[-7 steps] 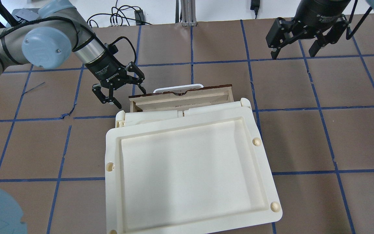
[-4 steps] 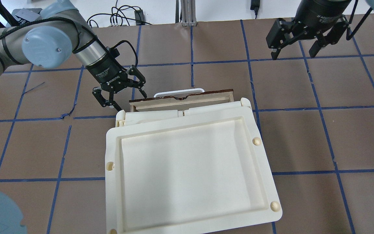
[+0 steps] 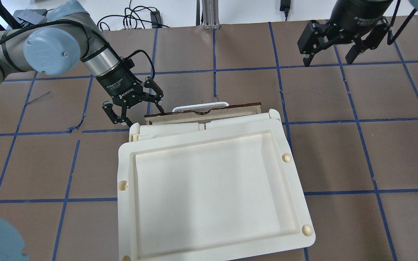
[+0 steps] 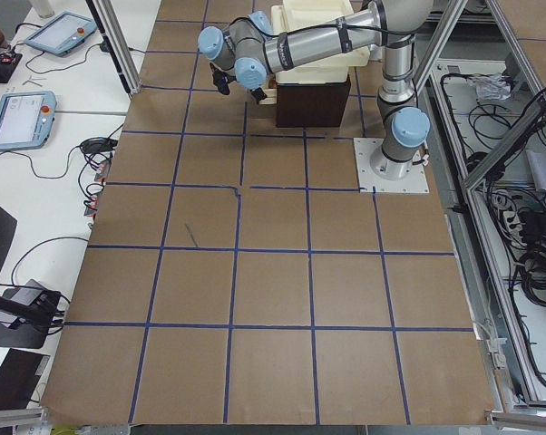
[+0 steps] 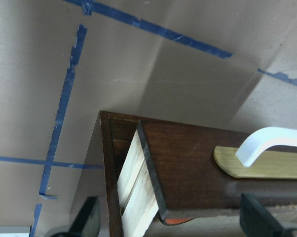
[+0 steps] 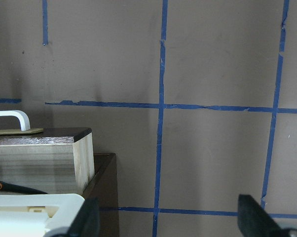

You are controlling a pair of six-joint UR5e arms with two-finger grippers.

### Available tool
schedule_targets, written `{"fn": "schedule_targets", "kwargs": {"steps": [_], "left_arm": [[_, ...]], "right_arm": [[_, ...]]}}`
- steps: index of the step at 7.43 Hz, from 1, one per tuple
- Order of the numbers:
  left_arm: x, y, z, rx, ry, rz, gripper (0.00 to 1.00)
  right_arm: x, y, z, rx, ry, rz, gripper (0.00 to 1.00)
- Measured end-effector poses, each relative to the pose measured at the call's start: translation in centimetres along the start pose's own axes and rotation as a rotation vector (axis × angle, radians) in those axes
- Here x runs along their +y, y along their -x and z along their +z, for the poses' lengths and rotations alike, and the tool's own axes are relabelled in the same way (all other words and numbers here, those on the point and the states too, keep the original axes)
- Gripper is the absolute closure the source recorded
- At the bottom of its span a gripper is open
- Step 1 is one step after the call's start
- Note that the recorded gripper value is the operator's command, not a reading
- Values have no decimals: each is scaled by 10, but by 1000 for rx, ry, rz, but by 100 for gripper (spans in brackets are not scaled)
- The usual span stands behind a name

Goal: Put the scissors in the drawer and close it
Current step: 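Keep pushing the drawer with the left gripper until fully shut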

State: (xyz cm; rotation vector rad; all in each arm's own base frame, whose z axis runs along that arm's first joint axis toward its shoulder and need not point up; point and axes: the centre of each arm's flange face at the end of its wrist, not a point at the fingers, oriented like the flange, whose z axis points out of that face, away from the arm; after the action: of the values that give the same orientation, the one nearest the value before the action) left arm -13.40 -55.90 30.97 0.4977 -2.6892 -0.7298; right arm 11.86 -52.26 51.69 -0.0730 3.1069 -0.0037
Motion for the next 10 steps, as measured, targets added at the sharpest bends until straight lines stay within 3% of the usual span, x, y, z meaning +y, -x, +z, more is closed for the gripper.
{"fn": "schedule_targets", "kwargs": {"steps": [2,5,6,10], "left_arm": [[-2,-2,-4,6,-23,10,0],[-16,-8,-14,34,-144,64,0],[-20,-8,-11,35,-154,70,0],[-17,2,12,17,-77,42,0]], "right_arm": [[0,0,1,0,2,0,0],[0,0,1,0,3,0,0],[0,0,1,0,2,0,0],[-1,-1,2,0,4,2,0]]}}
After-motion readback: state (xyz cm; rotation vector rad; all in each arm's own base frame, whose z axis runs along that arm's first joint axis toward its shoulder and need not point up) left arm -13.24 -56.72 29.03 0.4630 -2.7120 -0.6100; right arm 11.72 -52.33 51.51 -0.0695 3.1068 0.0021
